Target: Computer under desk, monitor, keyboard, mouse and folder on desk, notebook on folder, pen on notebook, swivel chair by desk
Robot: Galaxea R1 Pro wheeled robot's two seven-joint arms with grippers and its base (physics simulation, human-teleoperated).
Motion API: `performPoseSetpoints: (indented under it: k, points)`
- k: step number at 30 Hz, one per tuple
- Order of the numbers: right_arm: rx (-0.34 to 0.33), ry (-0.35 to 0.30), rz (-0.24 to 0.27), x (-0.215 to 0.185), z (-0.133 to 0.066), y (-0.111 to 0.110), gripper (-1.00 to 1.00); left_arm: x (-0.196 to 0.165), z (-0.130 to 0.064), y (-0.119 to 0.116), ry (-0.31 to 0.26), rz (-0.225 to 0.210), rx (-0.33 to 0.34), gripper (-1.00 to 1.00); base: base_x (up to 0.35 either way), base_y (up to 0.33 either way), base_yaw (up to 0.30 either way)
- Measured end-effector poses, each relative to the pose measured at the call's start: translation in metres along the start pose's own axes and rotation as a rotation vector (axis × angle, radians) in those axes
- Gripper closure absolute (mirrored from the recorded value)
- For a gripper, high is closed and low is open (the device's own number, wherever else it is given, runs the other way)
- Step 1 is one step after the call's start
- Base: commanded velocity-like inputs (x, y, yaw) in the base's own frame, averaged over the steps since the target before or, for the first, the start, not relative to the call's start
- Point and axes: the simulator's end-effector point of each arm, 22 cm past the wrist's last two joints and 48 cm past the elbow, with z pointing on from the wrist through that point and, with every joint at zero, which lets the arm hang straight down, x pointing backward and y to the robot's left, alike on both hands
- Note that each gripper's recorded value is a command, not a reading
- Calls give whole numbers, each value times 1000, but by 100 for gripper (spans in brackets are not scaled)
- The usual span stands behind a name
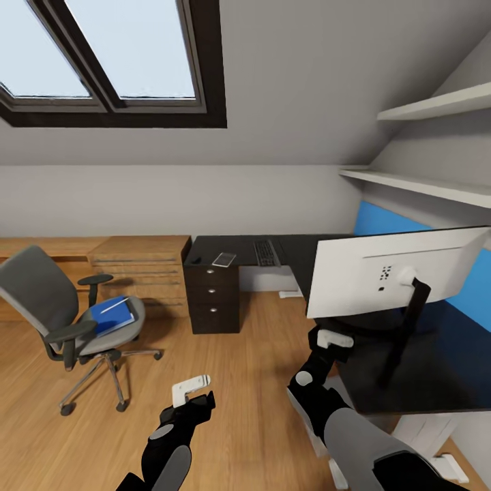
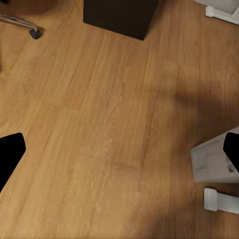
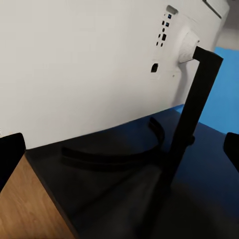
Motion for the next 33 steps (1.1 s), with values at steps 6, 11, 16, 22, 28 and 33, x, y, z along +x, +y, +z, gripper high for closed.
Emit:
performPoseSetpoints:
  k: [6,11,16,22,28,33]
  points:
    - [0,0,0,-7,-1,-2,-100,-5,-6,-1,0,-1,0,-100,199,0,0]
    - [0,0,0,-13,-2,-4,-100,-8,-11,-2,0,-1,0,-100,289,0,0]
    - [0,0,0,-13,-2,-4,-100,-8,-11,-2,1,-1,0,-100,285,0,0]
    - [0,1,0,-12,-1,-4,-100,-8,-10,-2,1,-1,1,-100,97,0,0]
    - [-1,1,0,-12,-1,-4,-100,-8,-10,-2,2,-1,1,-100,28,21,0]
    - [-3,1,0,-12,-1,-3,-100,-7,-10,-3,3,-2,2,-100,81,102,0]
